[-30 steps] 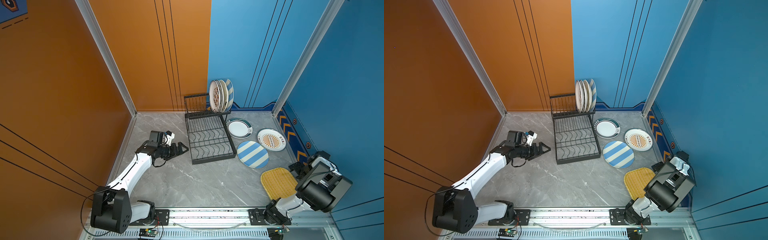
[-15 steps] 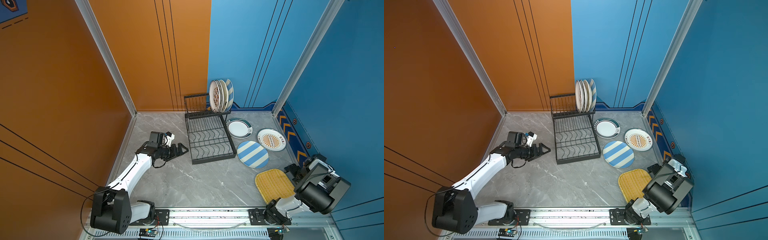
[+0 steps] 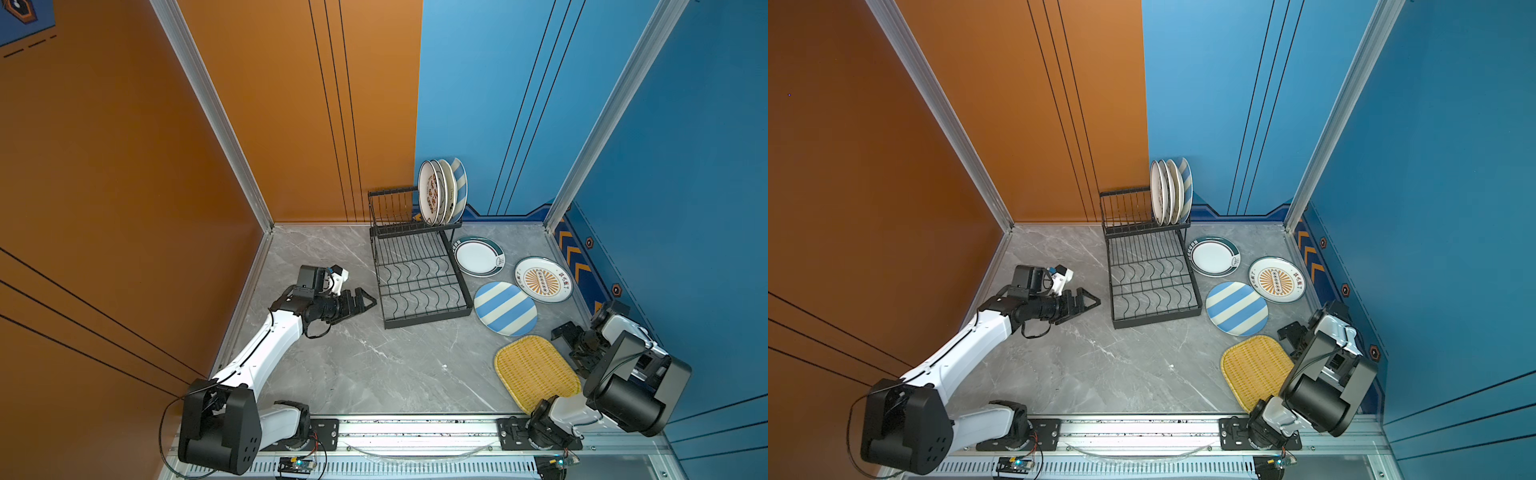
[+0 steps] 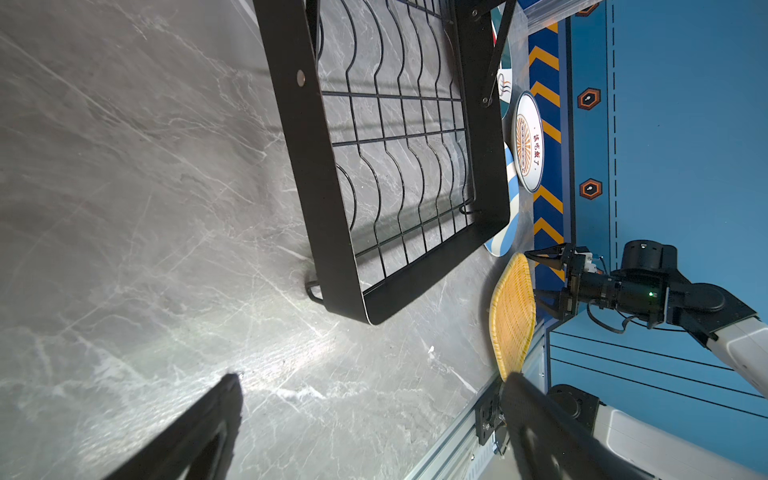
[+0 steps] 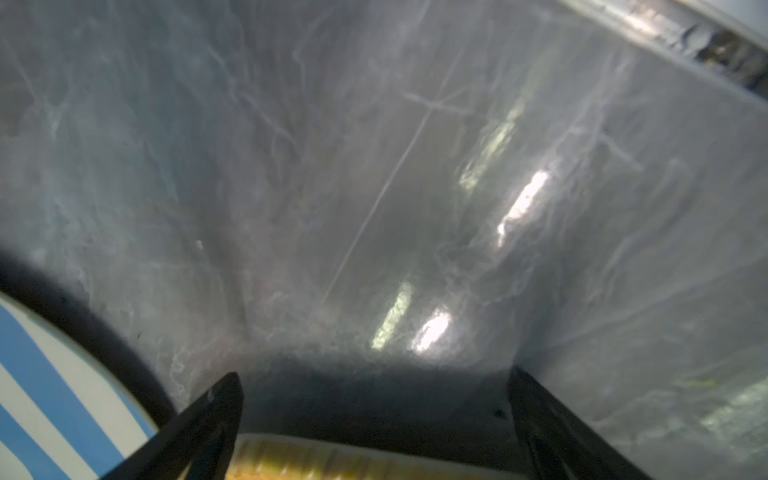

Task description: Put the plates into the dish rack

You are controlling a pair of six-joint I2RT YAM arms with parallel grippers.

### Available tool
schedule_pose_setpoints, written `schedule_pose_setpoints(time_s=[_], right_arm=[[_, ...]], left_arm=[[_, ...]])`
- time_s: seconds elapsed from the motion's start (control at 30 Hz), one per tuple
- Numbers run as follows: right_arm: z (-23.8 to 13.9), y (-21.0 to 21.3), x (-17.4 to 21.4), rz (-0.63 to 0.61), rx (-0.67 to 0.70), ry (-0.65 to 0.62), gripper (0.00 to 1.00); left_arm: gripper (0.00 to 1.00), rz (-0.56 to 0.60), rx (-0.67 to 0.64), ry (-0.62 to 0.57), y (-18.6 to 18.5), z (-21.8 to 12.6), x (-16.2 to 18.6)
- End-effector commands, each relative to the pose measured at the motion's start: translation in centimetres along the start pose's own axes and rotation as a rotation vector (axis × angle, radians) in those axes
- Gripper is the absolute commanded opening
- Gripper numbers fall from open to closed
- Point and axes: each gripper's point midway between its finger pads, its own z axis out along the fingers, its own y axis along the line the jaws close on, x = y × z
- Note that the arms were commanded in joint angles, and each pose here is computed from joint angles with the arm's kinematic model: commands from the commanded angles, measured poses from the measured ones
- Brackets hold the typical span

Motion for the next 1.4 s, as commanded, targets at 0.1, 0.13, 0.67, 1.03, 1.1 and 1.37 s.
schedule_pose_setpoints(time_s=[0.1, 0.13, 0.67, 1.03, 1.1, 1.37], right_arm=[[-1.1, 0.3, 0.9, -0.006, 0.007, -0.002, 1.00], [-1.7, -0.2, 0.4, -0.006, 0.021, -0.026, 1.00], [-0.8, -2.1, 1.8, 0.081, -0.040, 0.085, 1.00], [-0.7, 0.2, 4.7, 0.049, -0.046, 0.133, 1.00], [-0.8, 0.8, 5.3, 0.035, -0.049, 0.136, 1.00], [-0.9, 2.6, 9.6, 0.000, -0.070, 0.167, 1.00]], left_arm=[[0.98, 0.018, -0.003, -0.004, 0.2, -0.4, 0.7], [0.98, 0.019, -0.002, -0.008, 0.1, -0.5, 0.7], [0.98, 0.019, 0.001, -0.004, 0.0, -0.5, 1.1], [0.98, 0.015, 0.002, -0.015, 0.0, -0.9, 1.6], [0.98, 0.015, 0.004, -0.015, -0.1, -0.9, 1.7], [0.98, 0.013, 0.006, -0.019, -0.1, -1.1, 1.9]])
